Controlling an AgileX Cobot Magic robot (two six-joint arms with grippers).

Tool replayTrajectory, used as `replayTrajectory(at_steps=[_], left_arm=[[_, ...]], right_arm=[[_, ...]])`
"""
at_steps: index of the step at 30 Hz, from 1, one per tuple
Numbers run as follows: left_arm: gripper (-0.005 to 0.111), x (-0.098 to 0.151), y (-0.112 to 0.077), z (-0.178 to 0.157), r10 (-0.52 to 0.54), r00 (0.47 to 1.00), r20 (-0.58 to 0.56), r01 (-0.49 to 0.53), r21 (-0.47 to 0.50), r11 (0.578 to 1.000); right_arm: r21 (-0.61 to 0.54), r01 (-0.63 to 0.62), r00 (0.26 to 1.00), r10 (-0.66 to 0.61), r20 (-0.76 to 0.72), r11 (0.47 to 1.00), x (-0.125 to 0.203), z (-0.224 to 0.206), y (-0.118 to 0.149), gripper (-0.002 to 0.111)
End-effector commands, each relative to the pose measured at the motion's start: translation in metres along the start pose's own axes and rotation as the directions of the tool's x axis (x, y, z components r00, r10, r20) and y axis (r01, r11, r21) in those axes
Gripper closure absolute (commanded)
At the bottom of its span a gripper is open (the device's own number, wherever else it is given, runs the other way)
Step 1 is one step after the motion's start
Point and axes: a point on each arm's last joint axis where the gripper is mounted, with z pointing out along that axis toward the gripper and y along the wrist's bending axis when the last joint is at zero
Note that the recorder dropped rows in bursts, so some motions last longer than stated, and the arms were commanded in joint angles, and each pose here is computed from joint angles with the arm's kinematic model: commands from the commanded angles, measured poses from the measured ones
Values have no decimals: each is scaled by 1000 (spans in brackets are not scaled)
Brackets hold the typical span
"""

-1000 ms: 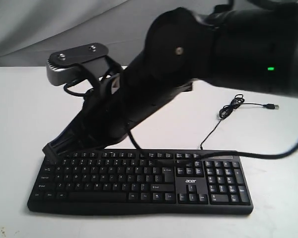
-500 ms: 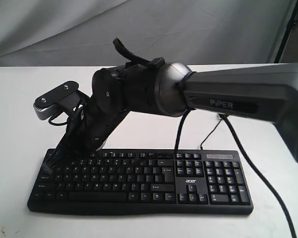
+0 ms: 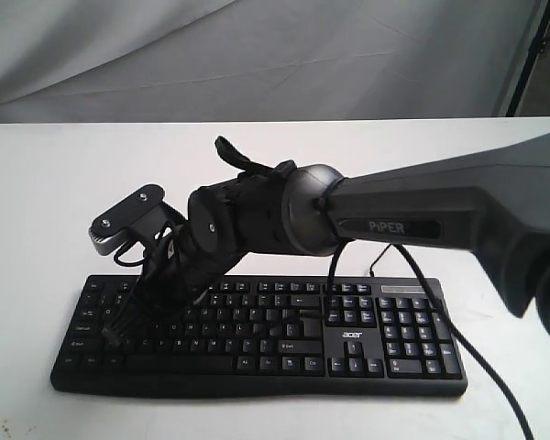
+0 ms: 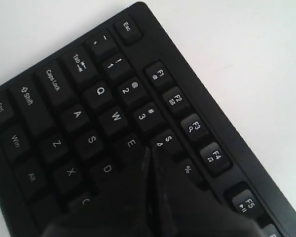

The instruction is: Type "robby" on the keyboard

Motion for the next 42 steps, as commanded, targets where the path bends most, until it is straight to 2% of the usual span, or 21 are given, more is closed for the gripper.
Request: replayTrajectory(at_steps=[1, 25, 33, 37, 42], left_arm=[[107, 1, 0, 0, 3, 1000, 7, -3, 5, 1000], [107, 1, 0, 0, 3, 1000, 7, -3, 5, 1000], [107, 1, 0, 0, 3, 1000, 7, -3, 5, 1000], [107, 1, 0, 0, 3, 1000, 7, -3, 5, 1000], [107, 1, 0, 0, 3, 1000, 7, -3, 5, 1000]], right_arm=[[-2, 1, 1000, -1, 14, 1000, 1, 3, 1, 108], [-10, -6, 1000, 5, -24, 1000, 8, 12, 0, 108], [8, 0, 1000, 0, 28, 1000, -9, -38, -8, 108], [30, -57, 998, 57, 21, 998, 10, -65, -17, 108], [62, -128, 992, 129, -12, 990, 44, -73, -32, 108]])
